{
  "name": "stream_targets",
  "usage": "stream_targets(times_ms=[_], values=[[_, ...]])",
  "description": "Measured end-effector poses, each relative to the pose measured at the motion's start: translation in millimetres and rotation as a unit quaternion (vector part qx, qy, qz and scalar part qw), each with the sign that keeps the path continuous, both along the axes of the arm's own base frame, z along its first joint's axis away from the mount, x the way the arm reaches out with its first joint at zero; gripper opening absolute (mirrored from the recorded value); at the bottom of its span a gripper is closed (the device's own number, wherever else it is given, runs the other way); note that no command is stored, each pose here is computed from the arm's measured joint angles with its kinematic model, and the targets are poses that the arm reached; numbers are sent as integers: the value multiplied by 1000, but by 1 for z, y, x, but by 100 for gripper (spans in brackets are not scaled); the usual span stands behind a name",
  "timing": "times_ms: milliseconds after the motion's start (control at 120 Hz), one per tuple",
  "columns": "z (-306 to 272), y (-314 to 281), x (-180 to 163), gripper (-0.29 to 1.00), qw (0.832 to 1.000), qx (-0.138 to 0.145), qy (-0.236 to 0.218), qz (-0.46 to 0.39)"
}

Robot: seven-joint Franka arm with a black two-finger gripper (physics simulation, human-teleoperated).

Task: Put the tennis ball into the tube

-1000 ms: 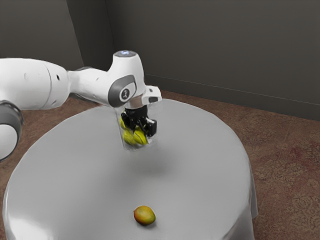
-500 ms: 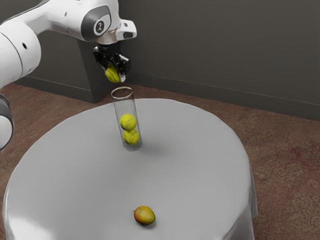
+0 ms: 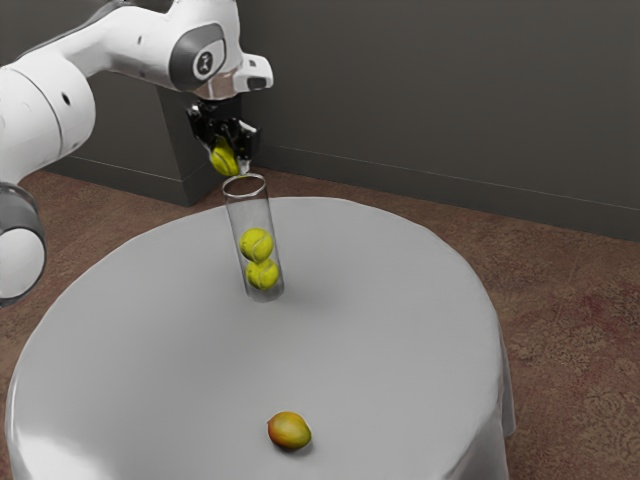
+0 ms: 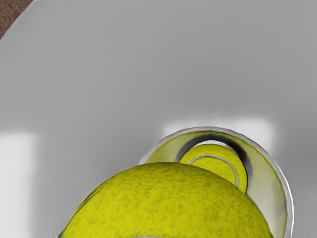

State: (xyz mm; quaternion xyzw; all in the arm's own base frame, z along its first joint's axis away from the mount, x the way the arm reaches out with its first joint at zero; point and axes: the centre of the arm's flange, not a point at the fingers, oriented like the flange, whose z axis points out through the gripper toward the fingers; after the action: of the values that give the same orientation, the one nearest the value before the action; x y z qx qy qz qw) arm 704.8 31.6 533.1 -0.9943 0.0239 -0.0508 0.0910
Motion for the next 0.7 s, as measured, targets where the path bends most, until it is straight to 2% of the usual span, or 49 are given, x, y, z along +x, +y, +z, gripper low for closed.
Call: stream_targets(times_ms=[200,325,467,567,700], values=[[-16,-8,9,37,1000,-2,-3,-11],[-17,-8,10,51,1000,-7,-7,-12],[-13,-9,8,61,1000,-11,-12,-12],[10,-5,-19,64,1000,-20,-14,-9],[49,2,-88,67,999,-37,-13,-2]])
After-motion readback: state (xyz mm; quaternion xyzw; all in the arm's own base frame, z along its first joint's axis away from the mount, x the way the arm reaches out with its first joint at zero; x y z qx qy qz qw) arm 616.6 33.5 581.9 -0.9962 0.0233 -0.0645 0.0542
